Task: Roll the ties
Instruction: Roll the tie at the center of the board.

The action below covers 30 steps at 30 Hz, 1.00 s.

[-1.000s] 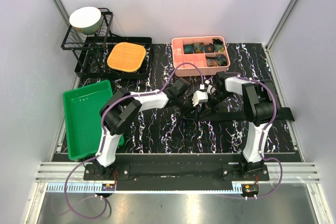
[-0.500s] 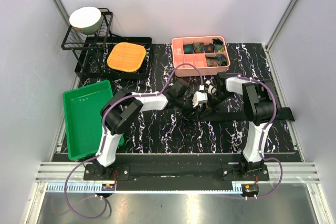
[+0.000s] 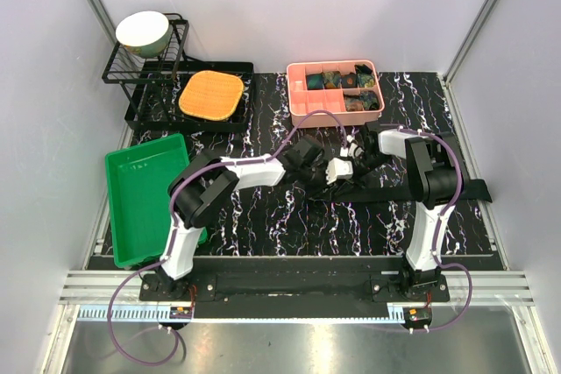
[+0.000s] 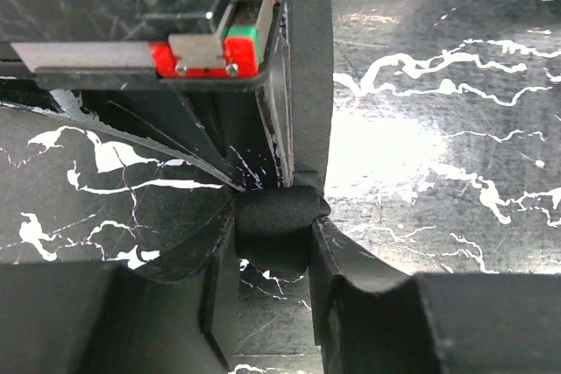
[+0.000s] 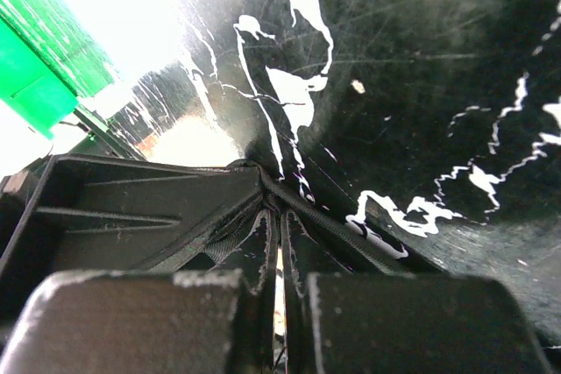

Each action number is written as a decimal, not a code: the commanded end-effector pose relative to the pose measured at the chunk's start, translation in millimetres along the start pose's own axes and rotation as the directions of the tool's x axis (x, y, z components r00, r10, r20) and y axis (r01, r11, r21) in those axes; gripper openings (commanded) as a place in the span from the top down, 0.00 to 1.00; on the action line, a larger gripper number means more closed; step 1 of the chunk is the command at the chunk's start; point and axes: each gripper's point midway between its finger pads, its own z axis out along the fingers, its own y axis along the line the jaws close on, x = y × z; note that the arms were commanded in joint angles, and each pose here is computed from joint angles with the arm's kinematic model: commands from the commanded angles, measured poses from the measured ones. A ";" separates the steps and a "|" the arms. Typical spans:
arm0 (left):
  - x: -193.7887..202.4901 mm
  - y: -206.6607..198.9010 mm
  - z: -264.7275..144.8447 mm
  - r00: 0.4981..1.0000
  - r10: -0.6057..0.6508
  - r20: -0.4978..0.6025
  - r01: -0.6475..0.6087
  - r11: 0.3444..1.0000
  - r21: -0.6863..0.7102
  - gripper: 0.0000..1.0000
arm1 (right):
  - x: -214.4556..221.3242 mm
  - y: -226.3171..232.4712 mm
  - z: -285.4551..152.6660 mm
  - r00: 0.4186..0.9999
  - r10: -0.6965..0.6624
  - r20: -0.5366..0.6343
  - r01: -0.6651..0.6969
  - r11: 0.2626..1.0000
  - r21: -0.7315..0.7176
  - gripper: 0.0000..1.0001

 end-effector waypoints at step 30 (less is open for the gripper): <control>123.5 -23.5 -30.6 0.797 -0.075 -0.600 0.048 0.997 -0.060 0.92 | -6.2 42.2 -19.0 0.994 -0.086 0.062 0.099 0.961 -0.258 0.59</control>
